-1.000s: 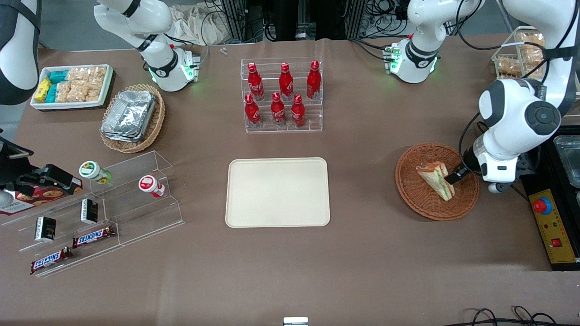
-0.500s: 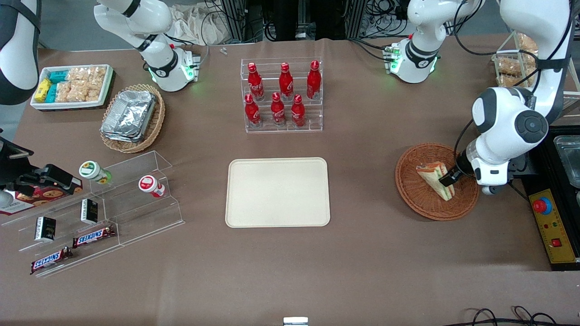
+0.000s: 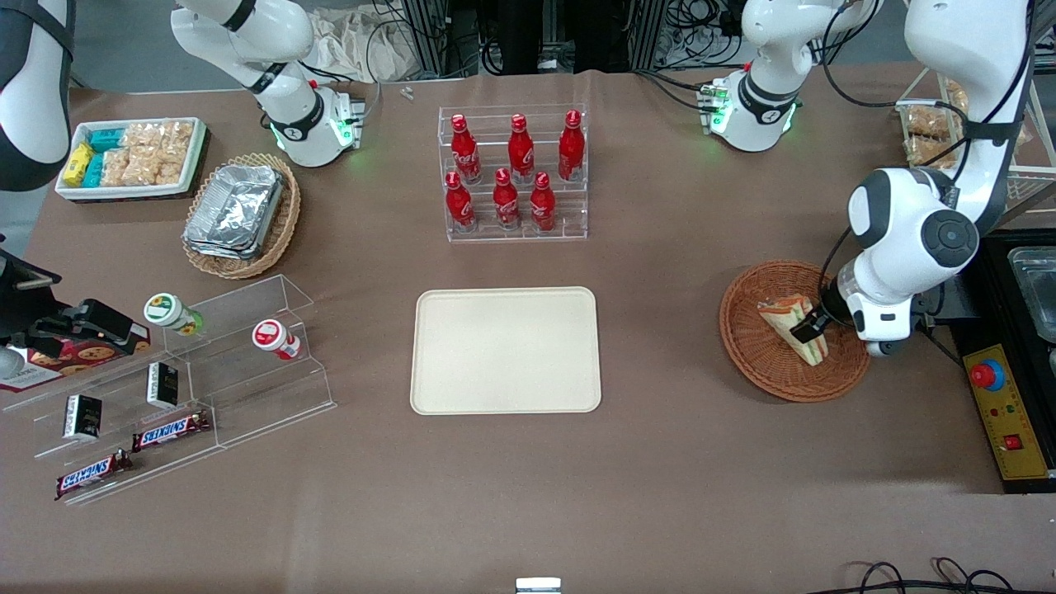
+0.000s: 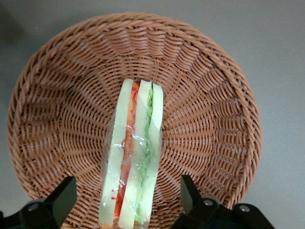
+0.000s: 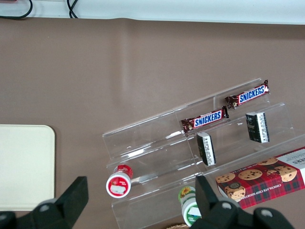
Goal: Place sandwich from basket to tray
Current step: 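Lower the open left gripper around the sandwich and close it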
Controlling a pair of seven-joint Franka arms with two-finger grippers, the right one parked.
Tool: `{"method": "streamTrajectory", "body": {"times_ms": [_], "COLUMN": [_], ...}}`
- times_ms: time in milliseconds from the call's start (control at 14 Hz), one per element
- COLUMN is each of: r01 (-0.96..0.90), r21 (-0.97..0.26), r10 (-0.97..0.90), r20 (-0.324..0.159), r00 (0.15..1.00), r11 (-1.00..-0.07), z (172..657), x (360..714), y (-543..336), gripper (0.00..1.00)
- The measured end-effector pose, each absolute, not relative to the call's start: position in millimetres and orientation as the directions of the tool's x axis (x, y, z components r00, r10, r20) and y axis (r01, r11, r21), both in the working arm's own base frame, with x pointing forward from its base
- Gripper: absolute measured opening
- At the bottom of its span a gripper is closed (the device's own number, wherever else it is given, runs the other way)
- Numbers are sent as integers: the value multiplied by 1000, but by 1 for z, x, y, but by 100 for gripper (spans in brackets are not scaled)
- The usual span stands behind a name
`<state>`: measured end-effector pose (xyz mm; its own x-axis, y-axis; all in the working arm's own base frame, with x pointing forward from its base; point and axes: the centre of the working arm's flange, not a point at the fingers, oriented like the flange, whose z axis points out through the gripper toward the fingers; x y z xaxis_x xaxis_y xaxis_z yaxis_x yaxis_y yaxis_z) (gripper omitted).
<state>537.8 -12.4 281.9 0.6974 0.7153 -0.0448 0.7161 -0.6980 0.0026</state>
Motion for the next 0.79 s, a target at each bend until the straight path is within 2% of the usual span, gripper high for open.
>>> {"method": "streamTrajectory", "body": {"times_ms": [429,571,643,786], "r01": [718,718,719,719], "r21": [21,22,21,23], "r10": [717,717,717,717], "r20": [-45,-50,-54,-54], "r00": [696,695,695,695], "r11": [-696,-695,-695,-695], "z": [249,238,235,234], "x": [525,520,519,519], "y": [-16,-16,-16,-17], "gripper": [95,91,83,60]}}
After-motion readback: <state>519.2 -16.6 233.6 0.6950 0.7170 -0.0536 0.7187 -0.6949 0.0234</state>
